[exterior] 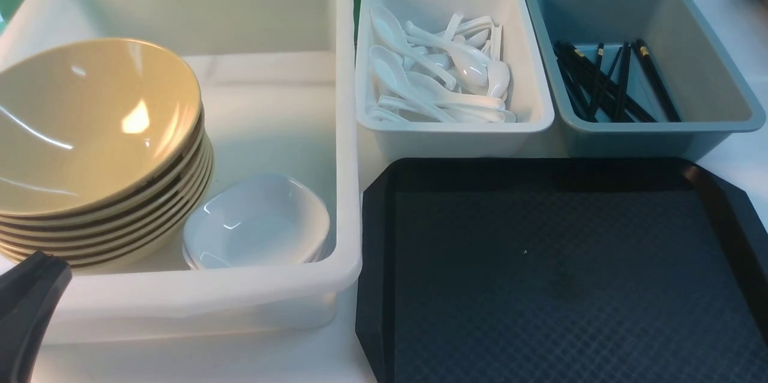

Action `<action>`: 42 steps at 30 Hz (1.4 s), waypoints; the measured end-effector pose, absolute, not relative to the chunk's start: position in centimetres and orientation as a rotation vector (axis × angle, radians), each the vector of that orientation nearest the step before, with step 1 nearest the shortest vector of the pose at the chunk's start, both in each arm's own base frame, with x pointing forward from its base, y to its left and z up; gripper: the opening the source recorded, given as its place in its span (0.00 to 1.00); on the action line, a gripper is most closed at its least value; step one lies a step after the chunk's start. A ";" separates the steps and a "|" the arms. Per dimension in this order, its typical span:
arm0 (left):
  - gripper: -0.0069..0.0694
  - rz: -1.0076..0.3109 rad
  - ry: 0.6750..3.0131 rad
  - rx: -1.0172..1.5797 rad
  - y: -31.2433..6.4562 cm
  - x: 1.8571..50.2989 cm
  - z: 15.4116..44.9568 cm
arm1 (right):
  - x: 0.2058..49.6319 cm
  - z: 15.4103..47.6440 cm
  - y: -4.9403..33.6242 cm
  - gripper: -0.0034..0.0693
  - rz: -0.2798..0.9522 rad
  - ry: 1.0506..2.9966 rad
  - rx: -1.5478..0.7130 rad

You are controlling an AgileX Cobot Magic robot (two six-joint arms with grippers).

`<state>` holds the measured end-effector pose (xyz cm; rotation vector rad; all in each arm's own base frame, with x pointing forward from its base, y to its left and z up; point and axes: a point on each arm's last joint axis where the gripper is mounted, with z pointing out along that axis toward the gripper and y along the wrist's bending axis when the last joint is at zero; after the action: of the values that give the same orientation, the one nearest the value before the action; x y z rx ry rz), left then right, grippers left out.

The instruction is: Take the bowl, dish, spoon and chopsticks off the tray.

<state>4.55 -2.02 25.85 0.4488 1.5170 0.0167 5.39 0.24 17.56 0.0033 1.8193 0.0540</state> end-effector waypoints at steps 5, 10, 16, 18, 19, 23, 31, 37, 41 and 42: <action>0.10 0.017 1.517 0.449 -2.0 4.5 25.9 | 5.4 17.6 0.2 0.10 0.050 1.820 0.000; 0.10 0.017 1.517 0.449 -2.0 4.5 25.9 | 5.4 17.6 0.2 0.11 0.053 1.820 0.005; 0.10 0.017 1.517 0.449 -2.0 4.5 25.9 | 5.4 17.6 0.2 0.12 0.053 1.820 0.005; 0.10 0.017 1.517 0.449 -2.0 4.5 25.9 | 5.4 17.6 0.2 0.12 0.053 1.820 0.005; 0.10 0.017 1.517 0.449 -2.0 4.5 25.9 | 5.4 17.6 0.2 0.13 0.053 1.820 0.005; 0.10 0.017 1.517 0.449 -2.0 4.5 25.9 | 5.4 17.6 0.2 0.13 0.053 1.820 0.005; 0.10 0.052 1.519 0.461 -1.9 4.5 25.0 | 5.4 17.6 0.2 0.15 0.053 1.820 0.005; 0.10 0.029 1.617 0.269 -1.1 4.9 22.1 | 5.4 17.6 0.2 0.16 0.053 1.820 0.005; 0.10 -0.028 1.662 0.079 -0.5 5.4 20.2 | 5.4 17.6 0.2 0.16 0.052 1.820 0.006; 0.10 -0.040 1.672 0.047 -0.4 5.5 19.6 | 5.4 17.6 0.2 0.16 0.052 1.820 0.006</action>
<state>5.47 -0.36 19.59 0.0470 1.6717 -0.0401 5.39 0.22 17.55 0.0063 1.8201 0.0516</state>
